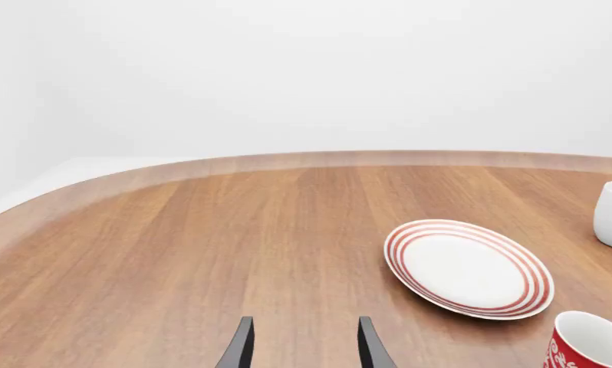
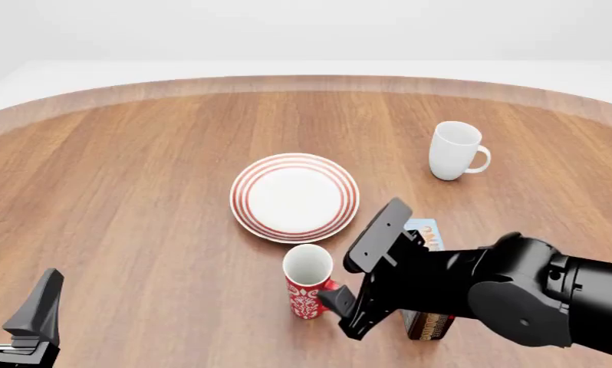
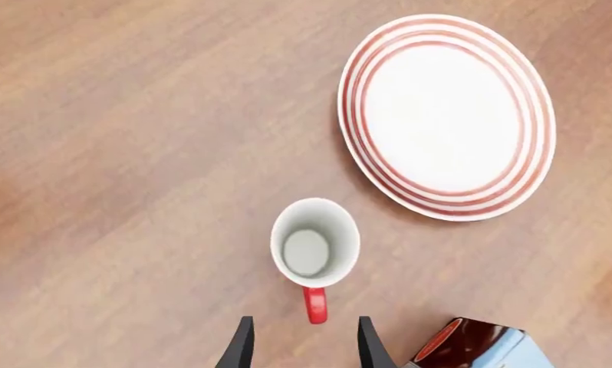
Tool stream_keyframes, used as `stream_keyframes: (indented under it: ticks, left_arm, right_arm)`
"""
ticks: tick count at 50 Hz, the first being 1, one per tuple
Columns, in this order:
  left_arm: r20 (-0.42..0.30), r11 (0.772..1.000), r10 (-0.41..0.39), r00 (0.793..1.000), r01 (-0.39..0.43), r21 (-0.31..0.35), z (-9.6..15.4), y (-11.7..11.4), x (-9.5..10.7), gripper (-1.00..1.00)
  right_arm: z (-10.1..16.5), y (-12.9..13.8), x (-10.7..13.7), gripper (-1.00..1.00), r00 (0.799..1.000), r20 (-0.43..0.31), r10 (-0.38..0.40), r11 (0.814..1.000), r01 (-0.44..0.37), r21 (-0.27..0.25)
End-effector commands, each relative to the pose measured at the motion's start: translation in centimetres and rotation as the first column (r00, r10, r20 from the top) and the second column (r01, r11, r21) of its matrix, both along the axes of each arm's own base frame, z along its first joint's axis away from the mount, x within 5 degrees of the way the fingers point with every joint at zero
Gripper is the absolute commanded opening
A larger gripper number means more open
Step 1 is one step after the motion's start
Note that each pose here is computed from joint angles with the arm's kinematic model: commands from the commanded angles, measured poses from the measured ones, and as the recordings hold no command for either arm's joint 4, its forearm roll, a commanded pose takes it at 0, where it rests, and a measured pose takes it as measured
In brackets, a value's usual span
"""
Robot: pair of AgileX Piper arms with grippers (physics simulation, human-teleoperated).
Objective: Pick up the red mug and put it on the plate
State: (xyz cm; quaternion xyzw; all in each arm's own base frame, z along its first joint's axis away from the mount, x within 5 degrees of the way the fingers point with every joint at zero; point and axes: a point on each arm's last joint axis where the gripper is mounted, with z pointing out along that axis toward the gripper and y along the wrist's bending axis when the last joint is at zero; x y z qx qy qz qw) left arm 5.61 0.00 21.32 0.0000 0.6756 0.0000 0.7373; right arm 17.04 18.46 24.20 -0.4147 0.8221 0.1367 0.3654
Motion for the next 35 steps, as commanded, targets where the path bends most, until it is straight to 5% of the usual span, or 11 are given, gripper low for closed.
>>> stream_keyframes:
  ticks: [1,35]
  left_arm:
    - [0.000,1.000,0.000,1.000,0.000,0.000,0.0,0.0,0.0,1.00]
    - [0.000,1.000,0.000,1.000,0.000,0.000,0.0,0.0,0.0,1.00]
  right_arm:
    - [-0.6,0.0,-0.1,1.00,1.000,-0.006,-0.006,1.000,0.006,0.006]
    - [-2.9,0.2,0.3,1.00,0.999,-0.037,-0.032,0.999,0.032,0.001]
